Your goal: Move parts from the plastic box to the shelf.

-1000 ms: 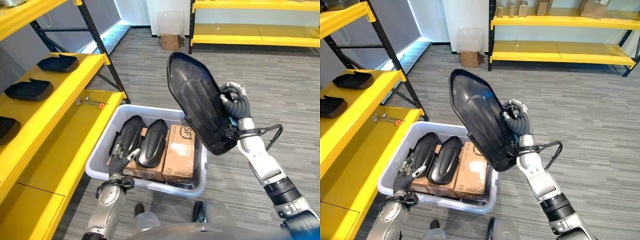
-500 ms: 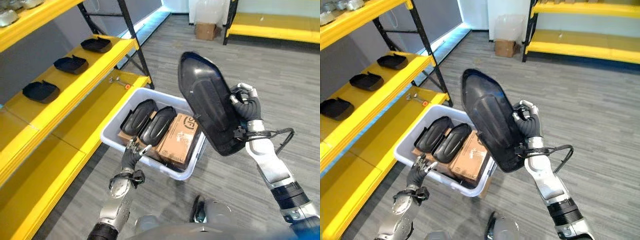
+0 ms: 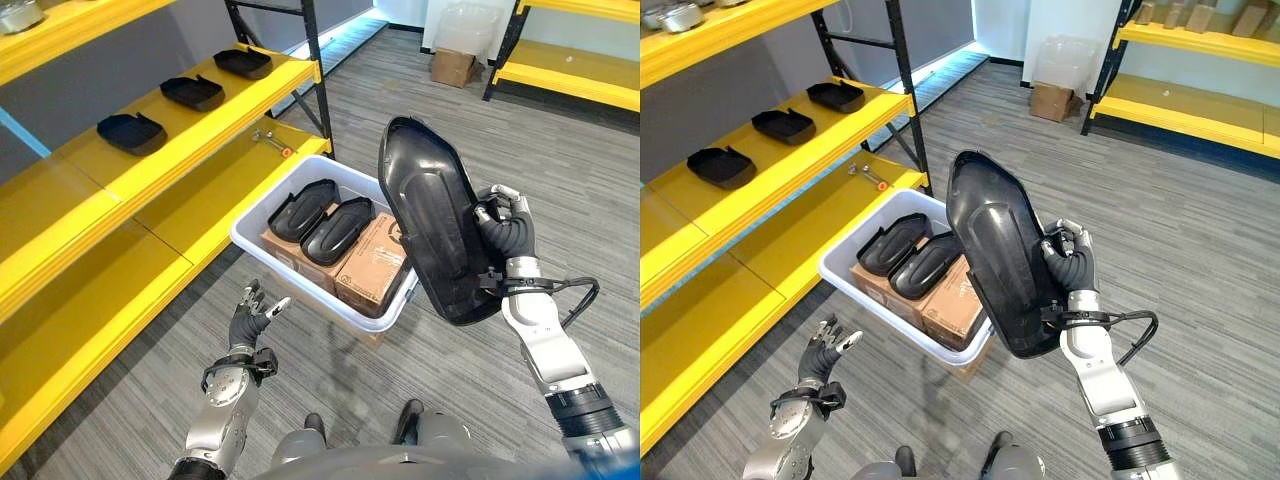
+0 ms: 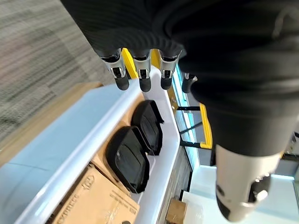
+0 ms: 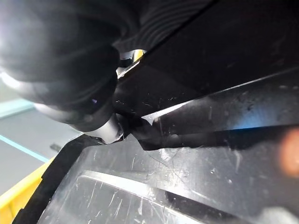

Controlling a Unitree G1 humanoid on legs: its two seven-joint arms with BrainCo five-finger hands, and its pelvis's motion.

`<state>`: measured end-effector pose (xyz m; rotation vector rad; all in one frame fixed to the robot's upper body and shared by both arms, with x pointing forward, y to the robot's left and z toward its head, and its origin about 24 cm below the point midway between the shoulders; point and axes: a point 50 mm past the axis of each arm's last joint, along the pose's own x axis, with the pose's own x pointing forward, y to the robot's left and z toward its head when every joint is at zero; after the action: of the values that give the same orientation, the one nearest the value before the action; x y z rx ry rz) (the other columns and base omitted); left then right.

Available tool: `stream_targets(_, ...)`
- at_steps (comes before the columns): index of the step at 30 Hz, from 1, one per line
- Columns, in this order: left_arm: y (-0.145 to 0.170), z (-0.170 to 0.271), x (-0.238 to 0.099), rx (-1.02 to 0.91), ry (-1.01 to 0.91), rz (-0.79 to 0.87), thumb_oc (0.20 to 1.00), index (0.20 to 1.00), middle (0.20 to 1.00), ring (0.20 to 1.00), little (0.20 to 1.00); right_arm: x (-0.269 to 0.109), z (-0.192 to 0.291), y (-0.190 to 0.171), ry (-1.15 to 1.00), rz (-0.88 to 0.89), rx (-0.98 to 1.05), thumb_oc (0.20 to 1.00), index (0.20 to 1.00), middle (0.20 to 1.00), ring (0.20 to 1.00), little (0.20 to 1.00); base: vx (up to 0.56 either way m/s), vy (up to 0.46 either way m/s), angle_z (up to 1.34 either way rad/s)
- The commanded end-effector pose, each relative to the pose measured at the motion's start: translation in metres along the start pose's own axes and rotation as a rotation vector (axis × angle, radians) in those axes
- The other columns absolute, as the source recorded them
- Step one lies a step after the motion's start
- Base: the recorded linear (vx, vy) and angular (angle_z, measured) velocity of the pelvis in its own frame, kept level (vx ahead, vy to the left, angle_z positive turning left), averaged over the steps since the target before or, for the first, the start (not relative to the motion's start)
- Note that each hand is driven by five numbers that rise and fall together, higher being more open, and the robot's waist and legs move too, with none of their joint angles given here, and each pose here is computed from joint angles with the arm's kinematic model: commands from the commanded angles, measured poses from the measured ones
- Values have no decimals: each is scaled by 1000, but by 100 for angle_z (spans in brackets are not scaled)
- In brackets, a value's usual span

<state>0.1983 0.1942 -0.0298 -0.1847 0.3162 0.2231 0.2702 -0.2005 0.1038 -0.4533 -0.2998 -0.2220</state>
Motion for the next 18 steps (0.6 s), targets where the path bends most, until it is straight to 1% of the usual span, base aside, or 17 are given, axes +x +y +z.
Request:
stream_targets(1, 9, 36, 4, 47, -163, -13, 1000, 1000, 1000, 1000, 1000, 19, 41, 3, -191, -31, 89, 200, 200, 200, 200, 200, -51, 287, 30)
stream_targets(7, 13, 40, 3, 61, -181, -5, 1000, 1000, 1000, 1000, 1000, 19, 40, 12, -172, -10, 115, 200, 200, 200, 200, 200, -1, 241, 45)
stream_targets(8, 13, 44, 5, 90, -191, -17, 1000, 1000, 1000, 1000, 1000, 19, 40, 13, -172, -3, 119, 200, 200, 200, 200, 200, 58, 284, 56)
stream_targets(10, 12, 45, 7, 101, -196, -30, 1000, 1000, 1000, 1000, 1000, 19, 42, 11, -183, -1, 121, 200, 200, 200, 200, 200, 91, 203, 116)
stream_targets(12, 10, 46, 8, 112, -196, -40, 1000, 1000, 1000, 1000, 1000, 17, 40, 9, -183, -2, 125, 200, 200, 200, 200, 200, 104, 76, 136)
stream_targets(18, 0, 49, 12, 144, -206, -103, 1000, 1000, 1000, 1000, 1000, 17, 40, 0, -195, -23, 136, 200, 200, 200, 200, 200, 158, 1, 82)
